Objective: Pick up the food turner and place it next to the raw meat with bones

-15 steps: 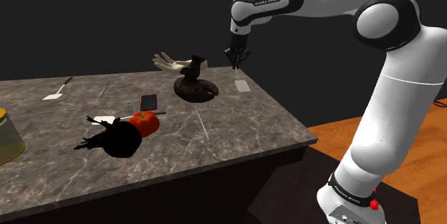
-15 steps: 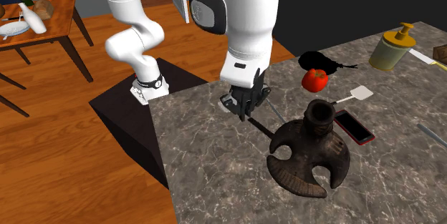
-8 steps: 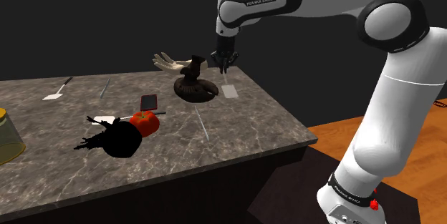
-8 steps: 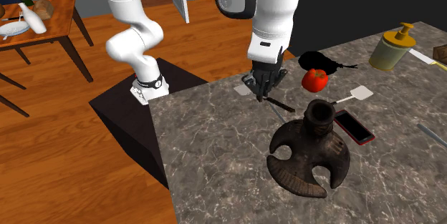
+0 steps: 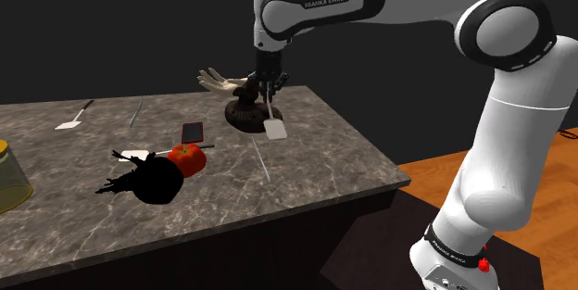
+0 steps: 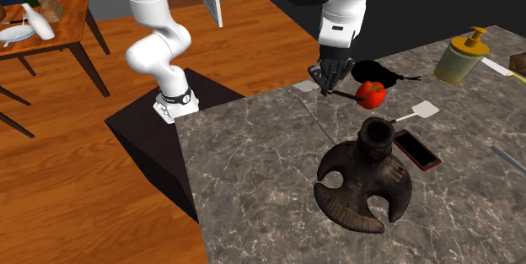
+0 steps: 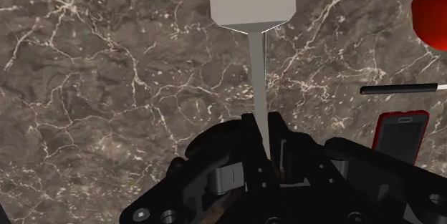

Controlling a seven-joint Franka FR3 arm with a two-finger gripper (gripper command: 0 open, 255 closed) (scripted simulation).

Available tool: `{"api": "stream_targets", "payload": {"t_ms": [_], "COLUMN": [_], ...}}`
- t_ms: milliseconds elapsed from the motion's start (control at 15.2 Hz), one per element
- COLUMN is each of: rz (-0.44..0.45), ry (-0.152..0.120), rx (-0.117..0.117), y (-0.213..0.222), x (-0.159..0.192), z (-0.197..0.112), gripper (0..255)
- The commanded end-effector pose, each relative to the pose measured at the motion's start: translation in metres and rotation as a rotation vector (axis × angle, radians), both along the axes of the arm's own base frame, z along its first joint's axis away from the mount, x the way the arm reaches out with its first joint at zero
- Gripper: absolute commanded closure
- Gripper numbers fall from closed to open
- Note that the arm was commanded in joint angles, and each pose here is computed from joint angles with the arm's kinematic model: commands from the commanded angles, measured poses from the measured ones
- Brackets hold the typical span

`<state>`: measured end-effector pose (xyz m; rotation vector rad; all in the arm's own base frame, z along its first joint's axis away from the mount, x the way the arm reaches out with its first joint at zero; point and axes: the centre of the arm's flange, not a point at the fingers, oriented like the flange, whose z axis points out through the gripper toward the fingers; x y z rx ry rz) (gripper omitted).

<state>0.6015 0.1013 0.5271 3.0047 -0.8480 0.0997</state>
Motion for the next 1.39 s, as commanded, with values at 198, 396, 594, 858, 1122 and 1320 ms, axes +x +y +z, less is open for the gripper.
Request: {"api": "stream_targets", "payload": {"t_ms": [198, 396, 594, 858, 1122, 1320], "rz": [-0.002, -0.002, -0.002, -0.002, -0.002, -0.002], "ry": [0.000, 0.000, 0.000, 0.000, 0.000, 0.000], "rx": [0.000, 0.000, 0.000, 0.000, 0.000, 0.000], "y": [0.066, 0.105, 0.145, 0.163, 0.163, 0.163], "x": [0.007, 0.009, 0.011, 0.012, 0.012, 0.012], "z": [0.000, 0.000, 0.000, -0.016, -0.037, -0.053], "gripper": [255, 255, 255, 255, 255, 255]}}
